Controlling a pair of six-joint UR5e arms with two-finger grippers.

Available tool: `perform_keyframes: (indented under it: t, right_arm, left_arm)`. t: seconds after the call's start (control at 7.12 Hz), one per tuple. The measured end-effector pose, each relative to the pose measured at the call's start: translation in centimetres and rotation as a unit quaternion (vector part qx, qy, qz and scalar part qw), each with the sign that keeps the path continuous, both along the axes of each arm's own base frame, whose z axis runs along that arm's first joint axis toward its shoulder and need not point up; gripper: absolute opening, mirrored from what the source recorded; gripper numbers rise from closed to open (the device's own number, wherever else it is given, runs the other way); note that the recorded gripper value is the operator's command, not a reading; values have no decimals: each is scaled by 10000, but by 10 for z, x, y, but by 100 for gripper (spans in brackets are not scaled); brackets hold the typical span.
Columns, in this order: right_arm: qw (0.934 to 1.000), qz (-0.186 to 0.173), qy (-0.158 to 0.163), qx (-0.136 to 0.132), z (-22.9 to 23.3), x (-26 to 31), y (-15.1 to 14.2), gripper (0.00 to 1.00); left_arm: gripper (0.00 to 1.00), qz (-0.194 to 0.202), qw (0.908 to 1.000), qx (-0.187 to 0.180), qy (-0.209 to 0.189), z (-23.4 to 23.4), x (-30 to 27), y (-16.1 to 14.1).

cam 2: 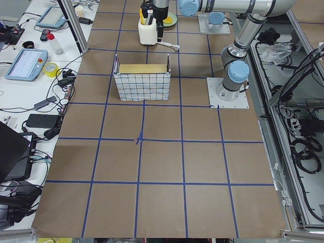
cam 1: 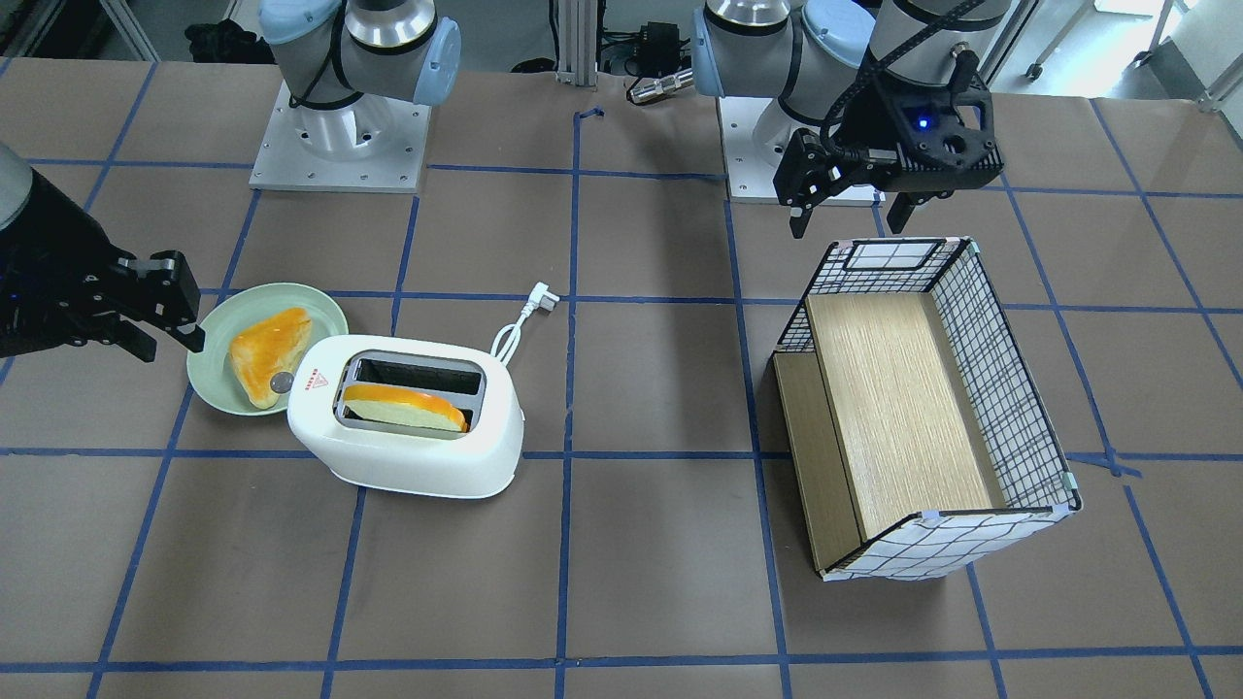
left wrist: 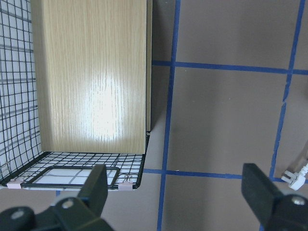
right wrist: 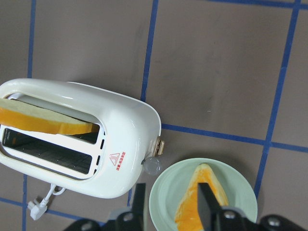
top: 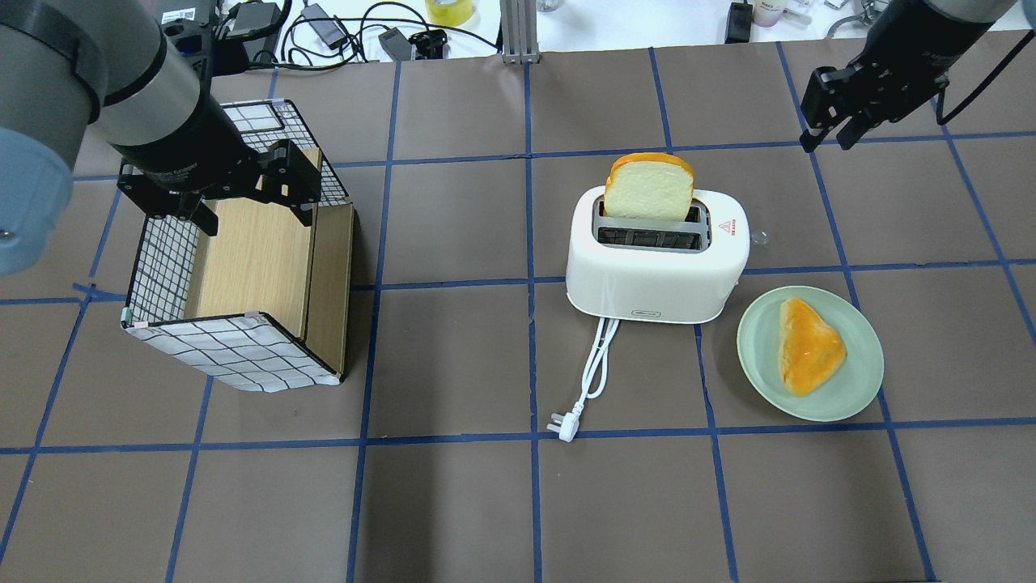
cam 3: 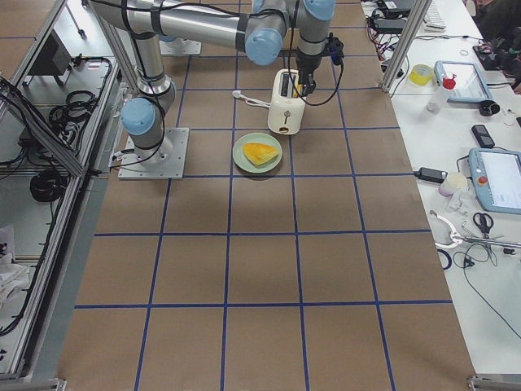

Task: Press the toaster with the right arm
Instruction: 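Move the right gripper down beside the toaster's lever side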

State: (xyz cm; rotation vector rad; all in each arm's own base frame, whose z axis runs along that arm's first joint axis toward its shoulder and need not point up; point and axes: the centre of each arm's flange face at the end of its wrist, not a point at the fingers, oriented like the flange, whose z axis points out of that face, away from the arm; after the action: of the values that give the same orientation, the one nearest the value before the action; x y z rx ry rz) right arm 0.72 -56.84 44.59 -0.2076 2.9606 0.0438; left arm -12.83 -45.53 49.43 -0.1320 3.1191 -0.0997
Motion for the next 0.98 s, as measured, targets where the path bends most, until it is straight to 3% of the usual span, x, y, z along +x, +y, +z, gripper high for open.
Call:
perform_keyframes:
  t: [0.42, 0.98]
  right_arm:
    - [9936, -360, -549, 914, -50, -25, 8, 0]
    - [9771, -980, -1397, 1273, -79, -32, 18, 0]
  left_arm:
    - [100, 0, 10000, -1, 0, 0, 0, 0]
    - [100, 0, 10000, -1, 1, 0, 0, 0]
